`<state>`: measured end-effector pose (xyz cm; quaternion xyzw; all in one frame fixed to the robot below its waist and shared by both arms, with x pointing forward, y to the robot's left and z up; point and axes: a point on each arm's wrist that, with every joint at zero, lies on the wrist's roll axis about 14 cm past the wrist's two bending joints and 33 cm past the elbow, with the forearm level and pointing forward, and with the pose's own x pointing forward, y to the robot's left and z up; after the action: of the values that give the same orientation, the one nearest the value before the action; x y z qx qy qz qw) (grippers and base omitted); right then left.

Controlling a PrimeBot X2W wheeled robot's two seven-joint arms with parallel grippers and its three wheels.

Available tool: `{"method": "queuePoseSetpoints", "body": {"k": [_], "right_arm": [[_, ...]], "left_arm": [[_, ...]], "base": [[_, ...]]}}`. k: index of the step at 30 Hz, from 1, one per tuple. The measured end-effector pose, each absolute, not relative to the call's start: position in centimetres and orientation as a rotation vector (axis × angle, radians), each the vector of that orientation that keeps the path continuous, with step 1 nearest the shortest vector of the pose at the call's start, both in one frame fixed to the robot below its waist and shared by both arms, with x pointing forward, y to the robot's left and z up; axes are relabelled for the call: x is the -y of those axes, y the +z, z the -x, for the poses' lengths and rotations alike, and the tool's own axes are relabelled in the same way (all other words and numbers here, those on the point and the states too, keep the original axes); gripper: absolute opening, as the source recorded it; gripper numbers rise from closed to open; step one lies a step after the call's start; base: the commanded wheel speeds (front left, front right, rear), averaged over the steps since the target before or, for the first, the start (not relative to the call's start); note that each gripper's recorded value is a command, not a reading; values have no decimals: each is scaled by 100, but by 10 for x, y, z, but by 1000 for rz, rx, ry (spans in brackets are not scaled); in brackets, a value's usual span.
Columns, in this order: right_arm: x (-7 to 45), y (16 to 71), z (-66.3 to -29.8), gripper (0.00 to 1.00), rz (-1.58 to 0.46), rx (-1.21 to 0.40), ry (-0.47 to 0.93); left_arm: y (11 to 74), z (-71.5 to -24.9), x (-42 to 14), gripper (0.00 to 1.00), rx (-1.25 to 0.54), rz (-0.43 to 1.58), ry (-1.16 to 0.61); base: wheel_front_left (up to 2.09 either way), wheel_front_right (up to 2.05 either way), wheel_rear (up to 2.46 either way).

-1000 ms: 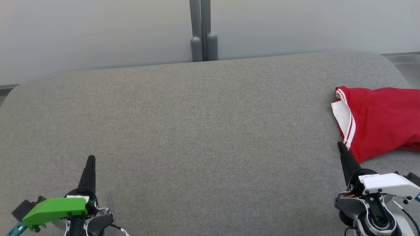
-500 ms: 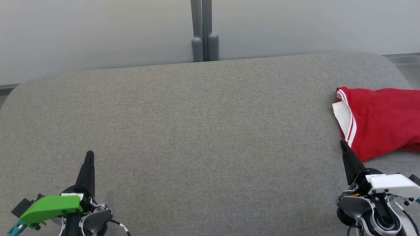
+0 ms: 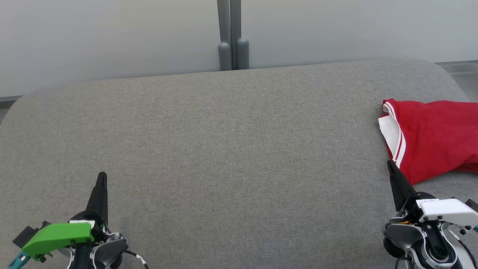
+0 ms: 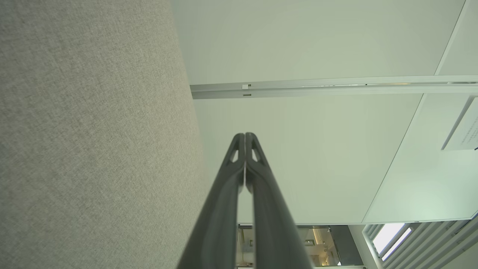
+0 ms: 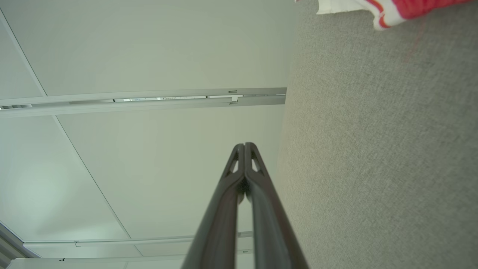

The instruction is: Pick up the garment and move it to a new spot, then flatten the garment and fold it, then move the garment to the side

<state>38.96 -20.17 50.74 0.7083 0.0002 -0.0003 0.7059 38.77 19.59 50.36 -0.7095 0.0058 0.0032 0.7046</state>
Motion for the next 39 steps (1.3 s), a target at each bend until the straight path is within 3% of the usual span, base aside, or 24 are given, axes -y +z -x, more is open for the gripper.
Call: {"method": "queuePoseSetpoints", "body": {"k": [39], "right_arm": [[202, 507, -390, 0, -1574, 0, -1]], "left_arm": [[504, -388, -196, 0, -13, 1578, 7]], "base": [[0, 0, 0]]}}
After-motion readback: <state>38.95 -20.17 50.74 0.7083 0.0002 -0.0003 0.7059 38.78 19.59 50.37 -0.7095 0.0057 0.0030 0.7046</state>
